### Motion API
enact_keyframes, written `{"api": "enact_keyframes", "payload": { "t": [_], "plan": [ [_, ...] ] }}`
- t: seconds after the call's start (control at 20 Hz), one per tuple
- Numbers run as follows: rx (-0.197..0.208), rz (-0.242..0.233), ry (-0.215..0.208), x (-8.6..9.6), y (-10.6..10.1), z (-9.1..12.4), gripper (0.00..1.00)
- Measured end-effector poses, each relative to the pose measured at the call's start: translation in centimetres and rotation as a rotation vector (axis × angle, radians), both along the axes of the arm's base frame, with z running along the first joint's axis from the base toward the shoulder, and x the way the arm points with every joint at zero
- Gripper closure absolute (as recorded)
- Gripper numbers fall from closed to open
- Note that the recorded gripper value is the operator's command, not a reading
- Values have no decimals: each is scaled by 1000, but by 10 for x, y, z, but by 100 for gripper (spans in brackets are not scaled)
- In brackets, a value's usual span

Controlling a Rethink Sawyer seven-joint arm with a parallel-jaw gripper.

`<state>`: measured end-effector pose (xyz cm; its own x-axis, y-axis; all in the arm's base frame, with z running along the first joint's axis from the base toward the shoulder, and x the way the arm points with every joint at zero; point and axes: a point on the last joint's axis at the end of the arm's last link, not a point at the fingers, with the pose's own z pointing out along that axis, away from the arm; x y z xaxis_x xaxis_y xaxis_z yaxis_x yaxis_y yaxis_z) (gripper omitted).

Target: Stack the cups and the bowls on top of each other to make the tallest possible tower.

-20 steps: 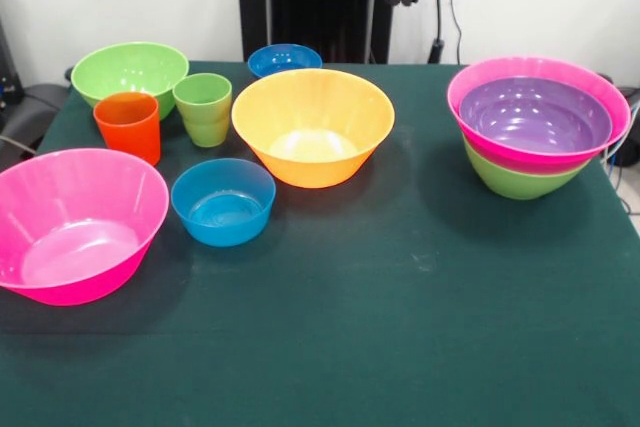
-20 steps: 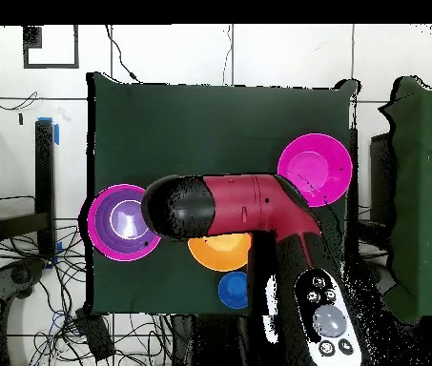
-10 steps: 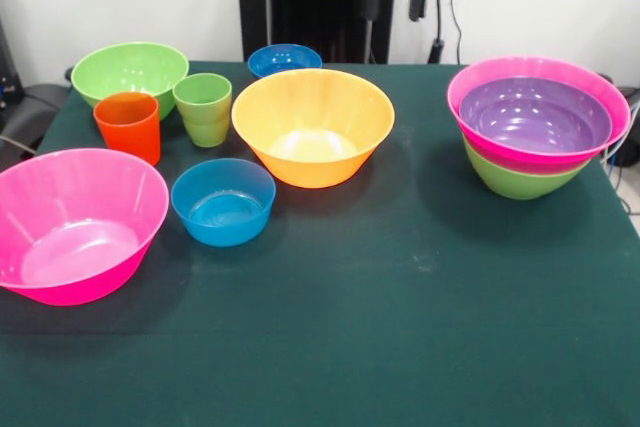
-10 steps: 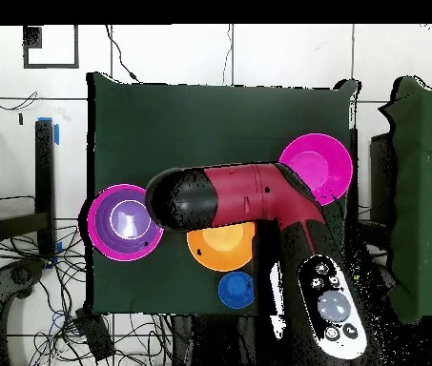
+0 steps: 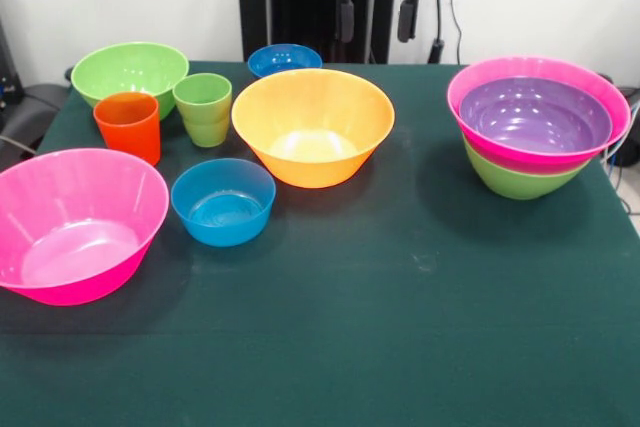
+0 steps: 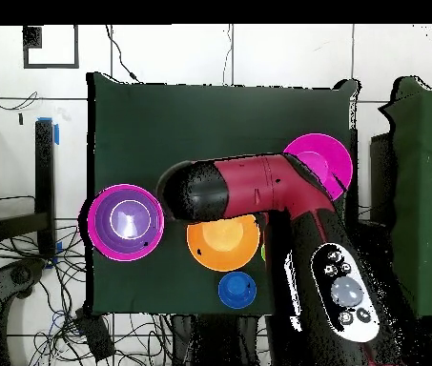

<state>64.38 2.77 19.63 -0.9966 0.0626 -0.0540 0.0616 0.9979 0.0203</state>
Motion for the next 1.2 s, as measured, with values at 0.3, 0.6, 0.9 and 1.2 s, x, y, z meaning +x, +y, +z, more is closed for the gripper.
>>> {"api": "enact_keyframes", "payload": {
  "t": [0.3,0.6,0.9,1.2],
  "plan": [
    [15,5,-6,7,-8,-6,0],
    [41,-17,-11,17,-22,-13,0],
    [58,-30,-7,27,-42,-21,0],
    [51,-34,-6,34,-60,-30,0]
  ]
}}
